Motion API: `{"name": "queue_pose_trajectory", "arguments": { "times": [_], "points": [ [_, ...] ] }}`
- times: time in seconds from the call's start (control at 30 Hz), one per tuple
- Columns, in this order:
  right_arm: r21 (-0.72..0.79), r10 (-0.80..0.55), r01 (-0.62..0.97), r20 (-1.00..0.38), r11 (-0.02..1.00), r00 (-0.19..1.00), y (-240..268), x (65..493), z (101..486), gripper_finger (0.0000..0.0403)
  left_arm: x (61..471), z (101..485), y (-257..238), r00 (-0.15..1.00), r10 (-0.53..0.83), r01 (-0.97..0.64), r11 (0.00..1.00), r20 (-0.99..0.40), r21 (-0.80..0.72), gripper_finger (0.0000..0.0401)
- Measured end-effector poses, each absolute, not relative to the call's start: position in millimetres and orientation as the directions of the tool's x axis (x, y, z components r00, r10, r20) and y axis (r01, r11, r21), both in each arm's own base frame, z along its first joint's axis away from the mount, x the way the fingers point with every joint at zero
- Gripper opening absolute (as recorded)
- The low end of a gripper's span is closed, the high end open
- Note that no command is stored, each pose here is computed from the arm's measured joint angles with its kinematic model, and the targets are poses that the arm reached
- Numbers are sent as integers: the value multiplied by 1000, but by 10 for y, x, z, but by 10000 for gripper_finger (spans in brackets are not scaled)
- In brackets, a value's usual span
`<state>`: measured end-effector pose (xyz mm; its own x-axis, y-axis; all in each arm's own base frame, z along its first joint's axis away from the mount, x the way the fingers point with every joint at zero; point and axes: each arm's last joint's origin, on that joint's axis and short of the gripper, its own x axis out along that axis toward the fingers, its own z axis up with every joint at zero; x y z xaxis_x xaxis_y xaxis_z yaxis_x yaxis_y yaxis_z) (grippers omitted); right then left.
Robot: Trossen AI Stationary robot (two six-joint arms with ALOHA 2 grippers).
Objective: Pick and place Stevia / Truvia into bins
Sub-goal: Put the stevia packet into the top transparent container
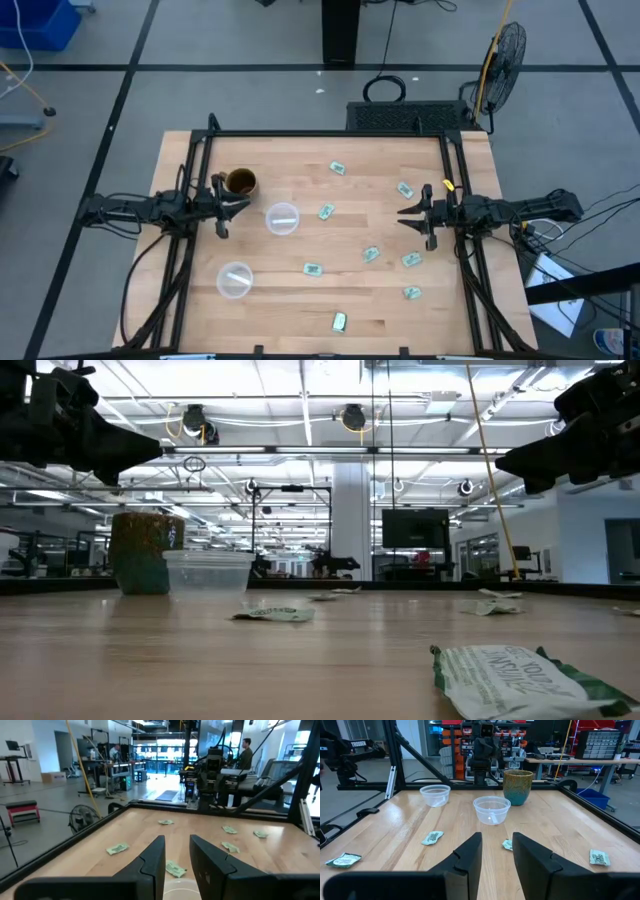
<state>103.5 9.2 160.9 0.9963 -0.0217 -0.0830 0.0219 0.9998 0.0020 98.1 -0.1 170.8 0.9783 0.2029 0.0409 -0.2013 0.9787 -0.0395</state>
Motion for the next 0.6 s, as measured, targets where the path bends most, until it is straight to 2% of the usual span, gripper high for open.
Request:
{"name": "queue_pose_trajectory", "arguments": {
  "times": [0.17, 0.33, 0.47, 0.6],
  "points": [
    [2, -22, 22, -81, 1000, 996, 92, 1036, 1611, 102, 981, 1709, 2, 977, 210, -208, 977, 41, -44, 93],
    [17, -23, 23, -22, 1000, 1000, 92, 1039, 1669, 102, 982, 1709, -3, 980, 196, -186, 968, 41, -171, 93],
    [94, -25, 23, 17, 995, 1000, 91, 1039, 1707, 102, 982, 1713, -3, 980, 196, -180, 956, 46, -232, 93],
    [161, -25, 17, 46, 987, 999, 91, 1038, 1734, 102, 980, 1714, 3, 976, 213, -198, 954, 47, -224, 93]
  ]
}}
